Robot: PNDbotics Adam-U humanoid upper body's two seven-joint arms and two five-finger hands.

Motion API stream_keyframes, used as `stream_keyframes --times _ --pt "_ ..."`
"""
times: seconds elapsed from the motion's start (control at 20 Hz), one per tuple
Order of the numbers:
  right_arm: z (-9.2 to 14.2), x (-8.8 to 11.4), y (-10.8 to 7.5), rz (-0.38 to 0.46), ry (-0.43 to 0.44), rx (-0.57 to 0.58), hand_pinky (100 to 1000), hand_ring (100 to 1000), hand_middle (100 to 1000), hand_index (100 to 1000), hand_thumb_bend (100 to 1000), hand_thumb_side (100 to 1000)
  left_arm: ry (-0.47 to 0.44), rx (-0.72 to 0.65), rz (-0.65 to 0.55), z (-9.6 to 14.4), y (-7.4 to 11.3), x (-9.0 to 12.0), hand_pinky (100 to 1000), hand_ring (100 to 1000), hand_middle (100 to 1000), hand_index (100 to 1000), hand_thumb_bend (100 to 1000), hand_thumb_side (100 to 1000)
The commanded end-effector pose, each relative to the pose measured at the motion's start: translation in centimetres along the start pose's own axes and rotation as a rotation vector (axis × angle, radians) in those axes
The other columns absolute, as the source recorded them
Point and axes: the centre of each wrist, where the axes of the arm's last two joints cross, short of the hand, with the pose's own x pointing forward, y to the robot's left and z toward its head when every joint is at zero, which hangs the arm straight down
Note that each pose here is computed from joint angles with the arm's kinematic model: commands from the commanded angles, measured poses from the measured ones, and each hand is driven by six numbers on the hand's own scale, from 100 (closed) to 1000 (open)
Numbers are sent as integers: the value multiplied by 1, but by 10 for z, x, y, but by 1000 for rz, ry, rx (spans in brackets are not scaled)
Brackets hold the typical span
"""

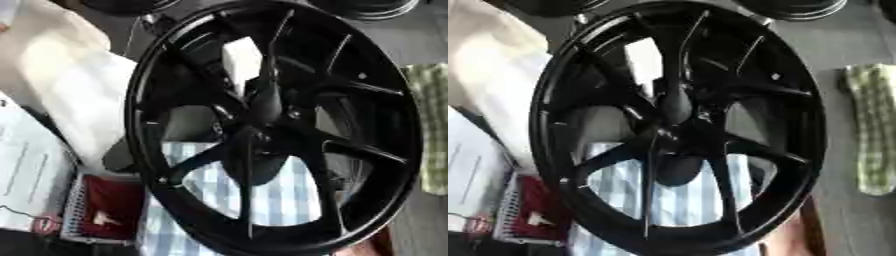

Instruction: Pull the pin out of the wheel hub.

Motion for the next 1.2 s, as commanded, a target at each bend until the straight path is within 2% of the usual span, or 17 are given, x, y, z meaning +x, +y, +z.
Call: stream_keyframes --times 0.05,0.35,0.6,0.9,0.95,1.1,1.2 --pt "-1 12 -9 12 -30 -21 814 731 644 712 346 466 -43 -6 -11 -6 3 12 755 779 698 757 318 736" --pt "-1 11 -9 17 -25 -17 814 731 644 712 347 466 -99 -74 -99 -11 4 24 757 781 700 759 309 719" --pt "0 9 -10 28 -15 -14 814 731 644 712 347 467 -180 -244 -304 -12 4 44 765 780 703 763 296 709" --pt "0 8 -9 36 -10 -5 814 731 644 712 348 468 -184 -483 -557 5 -7 54 778 781 714 776 310 716" --pt "0 8 -9 36 -8 -4 814 731 644 712 348 468 -191 -546 -620 4 -6 57 778 781 714 776 310 716" --pt "1 6 -10 42 -1 -6 814 730 643 711 346 469 -166 -849 -846 -14 3 75 788 785 724 785 317 715" --pt "1 5 -10 45 3 -3 814 730 643 711 345 470 -142 -1004 -941 -21 4 86 796 790 729 792 325 726"
